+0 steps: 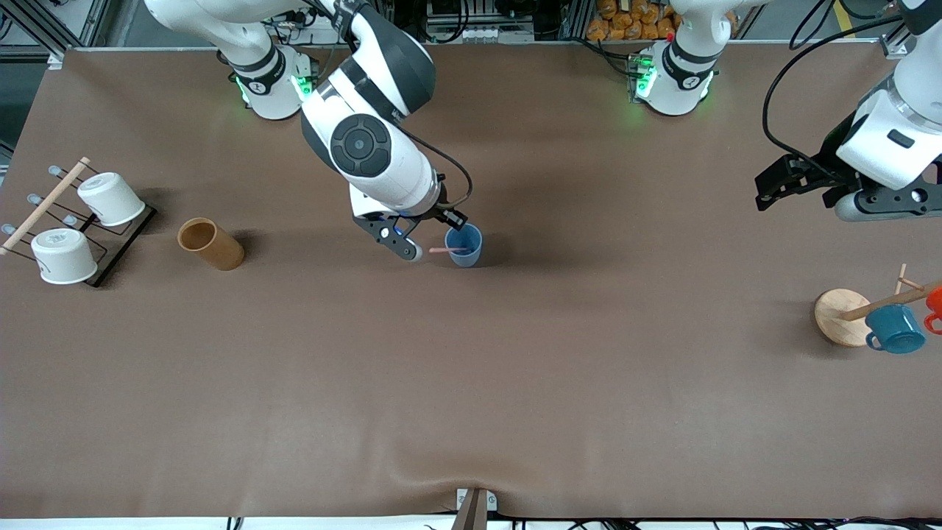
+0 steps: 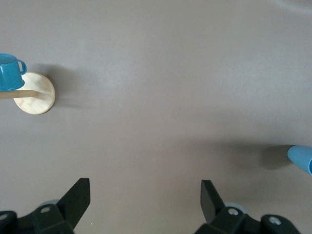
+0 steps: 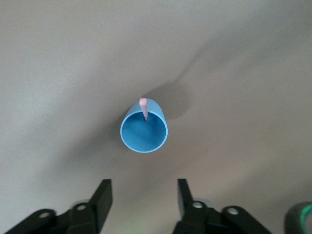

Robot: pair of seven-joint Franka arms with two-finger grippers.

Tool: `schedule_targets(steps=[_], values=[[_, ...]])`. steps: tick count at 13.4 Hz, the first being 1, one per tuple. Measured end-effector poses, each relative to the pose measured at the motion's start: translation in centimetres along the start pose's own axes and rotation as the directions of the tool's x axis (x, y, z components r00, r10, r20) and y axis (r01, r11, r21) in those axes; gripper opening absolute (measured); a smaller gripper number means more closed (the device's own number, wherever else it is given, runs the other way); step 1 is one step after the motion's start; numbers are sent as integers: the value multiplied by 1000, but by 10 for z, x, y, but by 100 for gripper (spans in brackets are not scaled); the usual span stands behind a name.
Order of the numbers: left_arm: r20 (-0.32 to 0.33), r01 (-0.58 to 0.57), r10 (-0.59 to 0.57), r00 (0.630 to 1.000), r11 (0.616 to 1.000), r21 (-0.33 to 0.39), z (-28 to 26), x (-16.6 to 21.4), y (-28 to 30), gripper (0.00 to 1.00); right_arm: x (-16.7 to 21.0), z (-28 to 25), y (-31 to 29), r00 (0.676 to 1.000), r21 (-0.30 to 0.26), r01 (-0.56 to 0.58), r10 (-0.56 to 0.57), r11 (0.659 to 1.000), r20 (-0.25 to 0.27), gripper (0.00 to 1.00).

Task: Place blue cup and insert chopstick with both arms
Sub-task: 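Open the right gripper and lift it away from the blue cup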

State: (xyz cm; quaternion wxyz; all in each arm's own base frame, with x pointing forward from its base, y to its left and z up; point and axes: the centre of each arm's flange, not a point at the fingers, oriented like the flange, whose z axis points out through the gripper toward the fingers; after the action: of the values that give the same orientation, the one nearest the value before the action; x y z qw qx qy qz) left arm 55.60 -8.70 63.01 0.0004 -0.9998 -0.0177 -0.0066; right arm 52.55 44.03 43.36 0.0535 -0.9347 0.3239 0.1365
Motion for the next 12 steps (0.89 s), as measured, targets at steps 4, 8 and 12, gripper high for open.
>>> schedule_targets(steps=[4, 8, 12], values=[[14, -18, 18, 1000, 1000, 13, -4, -8, -33, 100, 16, -20, 6, 1000, -6, -24, 24, 1000, -2, 100], [19, -47, 46, 999, 999, 11, -6, -17, -62, 100, 65, -80, 32, 997, -25, -76, 77, 997, 11, 100], [22, -51, 51, 998, 999, 9, -7, -27, -66, 100, 103, -128, 62, 999, -41, -33, 34, 999, 23, 100]])
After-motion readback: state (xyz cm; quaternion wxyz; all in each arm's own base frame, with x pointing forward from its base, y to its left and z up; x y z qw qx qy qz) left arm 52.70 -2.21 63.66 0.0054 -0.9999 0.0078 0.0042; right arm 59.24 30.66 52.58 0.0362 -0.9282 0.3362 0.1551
